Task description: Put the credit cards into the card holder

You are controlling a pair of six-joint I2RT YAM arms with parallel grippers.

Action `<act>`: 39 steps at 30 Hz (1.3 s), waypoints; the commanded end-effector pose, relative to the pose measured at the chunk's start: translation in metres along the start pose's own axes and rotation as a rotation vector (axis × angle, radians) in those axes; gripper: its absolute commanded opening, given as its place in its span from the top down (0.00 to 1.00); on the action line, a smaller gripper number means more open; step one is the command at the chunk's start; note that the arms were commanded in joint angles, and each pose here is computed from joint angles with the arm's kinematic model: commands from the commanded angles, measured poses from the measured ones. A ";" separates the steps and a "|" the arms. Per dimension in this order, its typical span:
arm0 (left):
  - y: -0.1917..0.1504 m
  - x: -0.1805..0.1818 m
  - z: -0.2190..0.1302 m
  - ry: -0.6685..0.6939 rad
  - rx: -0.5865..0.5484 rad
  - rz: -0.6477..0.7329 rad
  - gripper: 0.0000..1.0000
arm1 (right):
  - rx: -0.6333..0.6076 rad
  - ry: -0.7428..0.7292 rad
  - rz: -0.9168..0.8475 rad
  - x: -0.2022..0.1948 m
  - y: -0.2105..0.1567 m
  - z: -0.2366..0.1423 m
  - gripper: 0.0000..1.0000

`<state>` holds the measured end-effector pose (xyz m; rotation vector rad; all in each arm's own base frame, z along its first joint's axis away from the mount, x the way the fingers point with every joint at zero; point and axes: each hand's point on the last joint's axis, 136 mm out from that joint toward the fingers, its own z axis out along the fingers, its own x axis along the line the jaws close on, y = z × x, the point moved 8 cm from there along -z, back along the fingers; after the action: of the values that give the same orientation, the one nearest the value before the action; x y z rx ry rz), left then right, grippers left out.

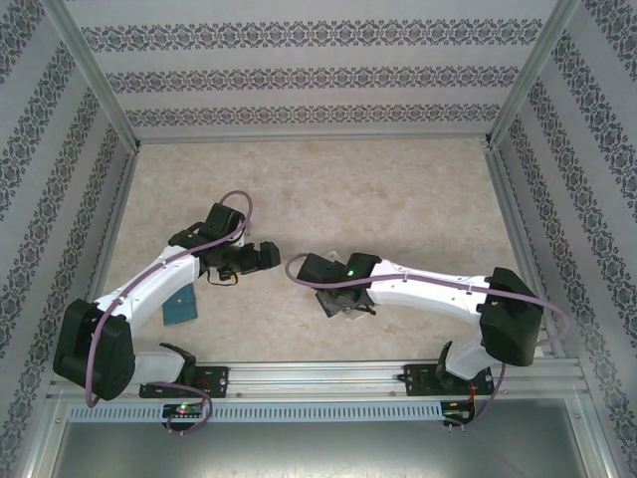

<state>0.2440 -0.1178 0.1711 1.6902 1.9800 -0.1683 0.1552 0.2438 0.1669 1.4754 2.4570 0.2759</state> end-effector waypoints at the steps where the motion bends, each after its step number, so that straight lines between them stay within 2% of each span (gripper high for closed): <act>1: 0.002 0.008 -0.006 0.026 -0.001 -0.023 0.00 | 0.005 -0.046 -0.016 0.004 0.005 0.004 0.45; 8: 0.007 0.015 -0.013 0.047 -0.013 -0.043 0.00 | 0.021 -0.107 -0.042 0.011 0.011 0.015 0.59; 11: 0.007 0.017 -0.015 0.052 -0.024 -0.048 0.00 | 0.005 -0.168 -0.052 0.008 0.015 0.017 0.62; 13: 0.007 0.017 -0.017 0.049 -0.024 -0.045 0.00 | -0.011 -0.194 -0.045 0.005 0.019 0.020 0.68; 17: 0.007 0.019 -0.019 0.052 -0.038 -0.056 0.00 | -0.045 -0.180 -0.009 0.001 0.034 0.023 0.76; 23: 0.010 0.016 -0.026 0.044 -0.050 -0.071 0.00 | -0.106 -0.159 0.058 -0.007 0.073 0.030 0.79; 28: 0.015 0.023 -0.033 0.065 -0.077 -0.130 0.00 | -0.180 -0.149 0.178 -0.023 0.130 0.033 0.83; 34: 0.022 0.085 -0.058 0.360 -0.078 -0.454 0.01 | -0.253 -0.181 0.343 -0.033 0.196 0.038 0.82; 37: 0.013 0.112 -0.067 0.548 -0.051 -0.617 0.01 | -0.272 -0.168 0.406 -0.037 0.216 0.050 0.80; 39: 0.009 0.121 -0.066 0.602 -0.014 -0.663 0.01 | -0.271 -0.172 0.416 -0.038 0.224 0.056 0.78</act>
<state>0.2476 0.0042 0.1809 1.1559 2.6613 0.1101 0.3627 0.3142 0.1753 1.7503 1.9831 0.4708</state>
